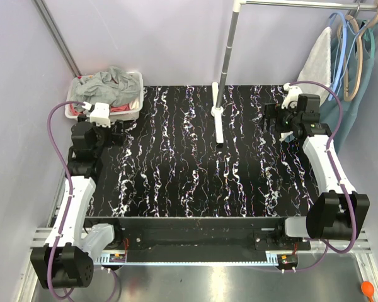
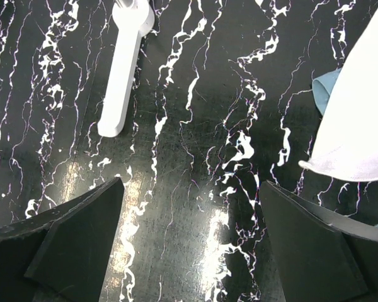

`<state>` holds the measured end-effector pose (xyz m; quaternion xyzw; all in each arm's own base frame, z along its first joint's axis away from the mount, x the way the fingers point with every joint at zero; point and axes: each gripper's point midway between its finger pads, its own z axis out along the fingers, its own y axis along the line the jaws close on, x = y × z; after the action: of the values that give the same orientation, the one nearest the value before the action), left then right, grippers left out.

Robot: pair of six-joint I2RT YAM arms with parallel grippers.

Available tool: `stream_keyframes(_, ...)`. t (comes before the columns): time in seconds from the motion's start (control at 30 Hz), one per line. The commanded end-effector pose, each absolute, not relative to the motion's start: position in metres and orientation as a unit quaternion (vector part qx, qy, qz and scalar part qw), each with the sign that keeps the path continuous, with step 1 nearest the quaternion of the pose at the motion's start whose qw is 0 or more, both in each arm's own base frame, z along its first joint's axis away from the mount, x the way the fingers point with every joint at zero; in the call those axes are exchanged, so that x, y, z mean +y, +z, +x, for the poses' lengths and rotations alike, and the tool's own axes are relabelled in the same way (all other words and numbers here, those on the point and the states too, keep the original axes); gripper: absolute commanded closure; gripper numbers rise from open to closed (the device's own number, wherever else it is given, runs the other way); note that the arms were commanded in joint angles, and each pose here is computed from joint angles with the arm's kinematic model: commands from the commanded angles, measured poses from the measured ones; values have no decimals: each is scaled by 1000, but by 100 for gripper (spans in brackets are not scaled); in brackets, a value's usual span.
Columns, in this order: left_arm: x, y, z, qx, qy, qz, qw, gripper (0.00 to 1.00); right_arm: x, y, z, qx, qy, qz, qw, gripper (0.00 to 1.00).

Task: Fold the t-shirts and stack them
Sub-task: Grab the tshirt from the pile

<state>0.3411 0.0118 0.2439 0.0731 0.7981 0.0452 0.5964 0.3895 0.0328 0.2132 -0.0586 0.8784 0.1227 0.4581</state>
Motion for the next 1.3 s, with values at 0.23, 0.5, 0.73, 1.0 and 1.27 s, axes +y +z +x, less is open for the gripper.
stream_keyframes(0.23, 53, 276, 364, 770, 174, 57, 611, 1, 14, 214, 394, 881, 71, -44, 466, 0)
stream_keyframes(0.5, 64, 282, 410, 783, 248, 181, 541, 1, 16, 195, 396, 897, 77, -45, 434, 0)
stream_keyframes(0.73, 106, 293, 486, 812, 234, 209, 492, 1, 22, 193, 392, 896, 92, -62, 431, 1)
stream_keyframes(1.0, 127, 247, 547, 841, 185, 220, 458, 13, 21, 183, 393, 901, 90, -68, 419, 0)
stream_keyframes(1.27, 138, 212, 585, 845, 157, 215, 464, 16, 20, 166, 394, 911, 87, -70, 398, 0)
